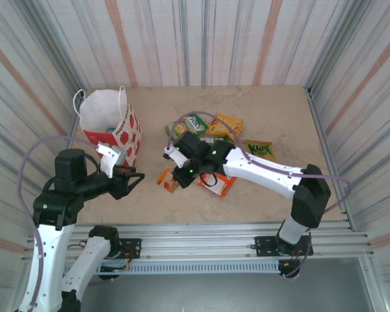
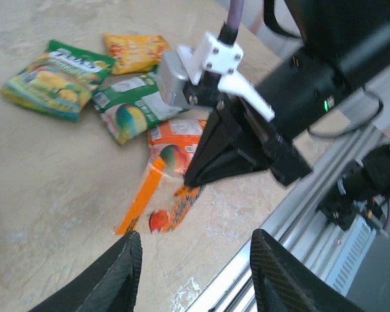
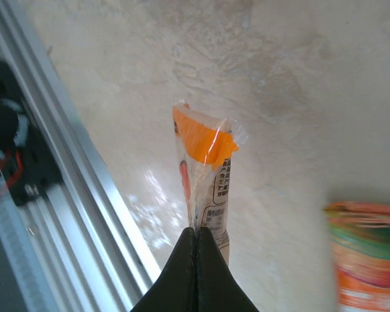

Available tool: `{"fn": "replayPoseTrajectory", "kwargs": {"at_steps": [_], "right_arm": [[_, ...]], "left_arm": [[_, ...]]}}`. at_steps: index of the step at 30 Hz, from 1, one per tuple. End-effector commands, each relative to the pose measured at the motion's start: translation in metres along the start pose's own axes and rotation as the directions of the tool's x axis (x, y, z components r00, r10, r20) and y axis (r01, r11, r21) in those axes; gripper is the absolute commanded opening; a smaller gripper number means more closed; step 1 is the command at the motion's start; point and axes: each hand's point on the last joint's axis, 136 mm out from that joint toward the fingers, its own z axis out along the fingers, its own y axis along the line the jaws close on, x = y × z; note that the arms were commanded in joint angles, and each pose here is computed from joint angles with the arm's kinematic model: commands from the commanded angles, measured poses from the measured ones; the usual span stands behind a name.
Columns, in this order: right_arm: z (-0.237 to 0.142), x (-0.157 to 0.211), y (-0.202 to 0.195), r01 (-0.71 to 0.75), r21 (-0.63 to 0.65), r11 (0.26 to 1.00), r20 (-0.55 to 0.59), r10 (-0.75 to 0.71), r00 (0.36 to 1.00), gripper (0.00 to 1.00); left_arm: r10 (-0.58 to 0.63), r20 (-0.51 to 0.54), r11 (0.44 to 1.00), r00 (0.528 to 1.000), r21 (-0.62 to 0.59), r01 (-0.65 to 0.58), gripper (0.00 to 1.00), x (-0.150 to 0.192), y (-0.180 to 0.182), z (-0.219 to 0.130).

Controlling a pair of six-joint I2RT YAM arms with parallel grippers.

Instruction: Place the snacks into the paper bag

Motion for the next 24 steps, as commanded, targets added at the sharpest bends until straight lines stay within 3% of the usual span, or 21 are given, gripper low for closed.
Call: {"fn": "replayPoseTrajectory", "kwargs": {"at_steps": [1, 12, 24], "right_arm": [[-0.042, -0.002, 0.007, 0.315, -0.041, 0.948, 0.023, -0.314, 0.949, 0.00], [-0.115, -0.033, 0.018, 0.502, -0.085, 0.861, 0.272, -0.465, 0.843, 0.00], [-0.130, -0.042, 0.030, 0.541, -0.096, 0.835, 0.349, -0.481, 0.804, 0.00]], "left_arm": [[0.194, 0.054, 0.974, 0.979, 0.111, -0.199, 0.51, -0.007, -0.017, 0.006], [0.374, 0.043, 0.882, 0.926, 0.290, -0.370, 0.57, 0.003, -0.030, 0.046], [0.416, 0.085, 0.843, 0.905, 0.337, -0.419, 0.49, -0.016, -0.035, 0.072]]}}
